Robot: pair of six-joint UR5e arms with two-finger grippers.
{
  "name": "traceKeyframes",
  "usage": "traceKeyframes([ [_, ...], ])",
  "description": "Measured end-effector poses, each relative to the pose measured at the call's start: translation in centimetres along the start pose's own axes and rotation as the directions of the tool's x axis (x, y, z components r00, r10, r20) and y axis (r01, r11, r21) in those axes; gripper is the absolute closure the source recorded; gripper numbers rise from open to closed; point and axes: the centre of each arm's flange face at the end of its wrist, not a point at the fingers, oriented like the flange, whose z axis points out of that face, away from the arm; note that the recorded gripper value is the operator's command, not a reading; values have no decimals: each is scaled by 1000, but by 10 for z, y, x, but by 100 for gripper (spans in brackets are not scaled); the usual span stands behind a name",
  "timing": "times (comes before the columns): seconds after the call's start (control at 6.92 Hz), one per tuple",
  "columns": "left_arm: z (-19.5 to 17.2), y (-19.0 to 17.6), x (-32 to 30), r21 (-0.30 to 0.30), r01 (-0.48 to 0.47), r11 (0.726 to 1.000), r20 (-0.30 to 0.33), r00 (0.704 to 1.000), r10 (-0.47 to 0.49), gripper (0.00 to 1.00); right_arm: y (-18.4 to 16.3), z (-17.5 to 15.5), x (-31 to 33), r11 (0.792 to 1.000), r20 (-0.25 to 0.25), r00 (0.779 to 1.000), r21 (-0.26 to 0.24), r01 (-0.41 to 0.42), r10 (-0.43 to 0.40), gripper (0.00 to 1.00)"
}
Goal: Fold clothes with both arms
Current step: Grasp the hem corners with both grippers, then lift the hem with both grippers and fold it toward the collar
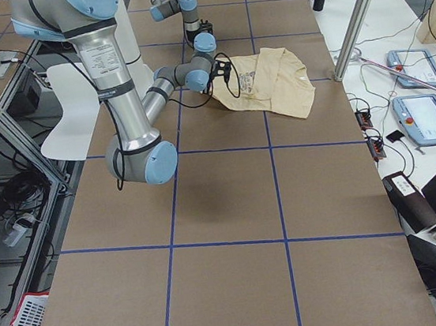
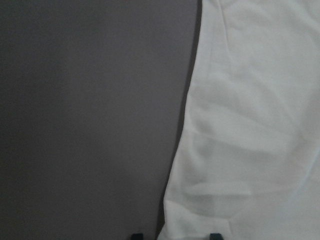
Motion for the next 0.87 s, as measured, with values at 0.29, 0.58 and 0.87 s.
traceKeyframes([
  [0.29, -4, 0, 9, -2, 2, 1000, 11, 1000, -2, 100, 0, 0, 1, 1000, -1, 1000, 0, -1, 1, 100],
  [0.58, -21, -1, 13, 4, 1, 1000, -15, 1000, -1, 100, -1, 0, 2, 1000, -3, 1000, -1, -4, 4, 100],
  [0.87, -60, 3, 11, 14, -4, 1000, -58, 998, 4, 100, 4, -8, 12, 1000, -4, 1000, -15, -13, 13, 100],
])
